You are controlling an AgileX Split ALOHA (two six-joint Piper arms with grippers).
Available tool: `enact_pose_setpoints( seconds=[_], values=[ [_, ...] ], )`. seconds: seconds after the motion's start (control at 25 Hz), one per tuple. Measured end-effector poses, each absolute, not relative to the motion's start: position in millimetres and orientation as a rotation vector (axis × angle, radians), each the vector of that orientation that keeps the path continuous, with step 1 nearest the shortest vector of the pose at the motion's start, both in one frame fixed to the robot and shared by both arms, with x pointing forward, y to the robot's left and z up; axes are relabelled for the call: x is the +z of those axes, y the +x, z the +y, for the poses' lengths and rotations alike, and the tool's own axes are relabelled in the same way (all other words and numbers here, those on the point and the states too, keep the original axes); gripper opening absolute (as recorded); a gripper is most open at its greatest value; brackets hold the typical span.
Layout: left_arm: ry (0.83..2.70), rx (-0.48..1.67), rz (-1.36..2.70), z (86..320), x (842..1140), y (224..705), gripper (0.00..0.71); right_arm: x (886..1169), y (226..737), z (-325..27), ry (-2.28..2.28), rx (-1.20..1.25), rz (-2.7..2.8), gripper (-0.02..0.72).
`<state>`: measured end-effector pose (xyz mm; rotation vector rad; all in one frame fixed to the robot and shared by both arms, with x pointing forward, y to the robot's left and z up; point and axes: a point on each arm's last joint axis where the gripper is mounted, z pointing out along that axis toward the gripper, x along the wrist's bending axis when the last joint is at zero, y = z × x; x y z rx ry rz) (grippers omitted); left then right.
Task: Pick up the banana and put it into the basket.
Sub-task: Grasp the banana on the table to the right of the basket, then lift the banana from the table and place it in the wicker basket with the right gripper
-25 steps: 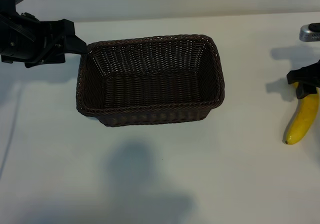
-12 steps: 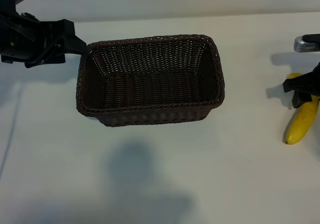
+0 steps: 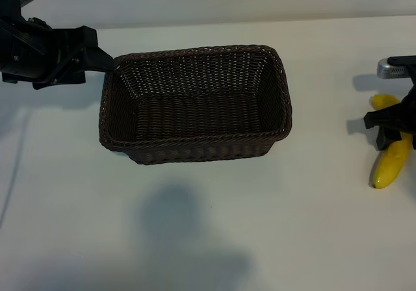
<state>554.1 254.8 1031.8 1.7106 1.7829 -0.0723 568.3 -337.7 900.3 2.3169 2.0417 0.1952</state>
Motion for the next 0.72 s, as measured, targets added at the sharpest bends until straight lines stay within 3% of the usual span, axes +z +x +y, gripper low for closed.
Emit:
enact_pose_setpoints(
  seconds=[0.2,0.72],
  values=[
    [1.715,-0.079,1.782,254.6,1031.7,553.6,0.588,898.7,568.2,-337.7,2.325,0.190,2.040,0.400],
    [1.720,-0.081,1.779,254.5,1031.6,553.4,0.588,898.6,566.6,-337.3,2.340,0.175,2.047,0.401]
  ],
)
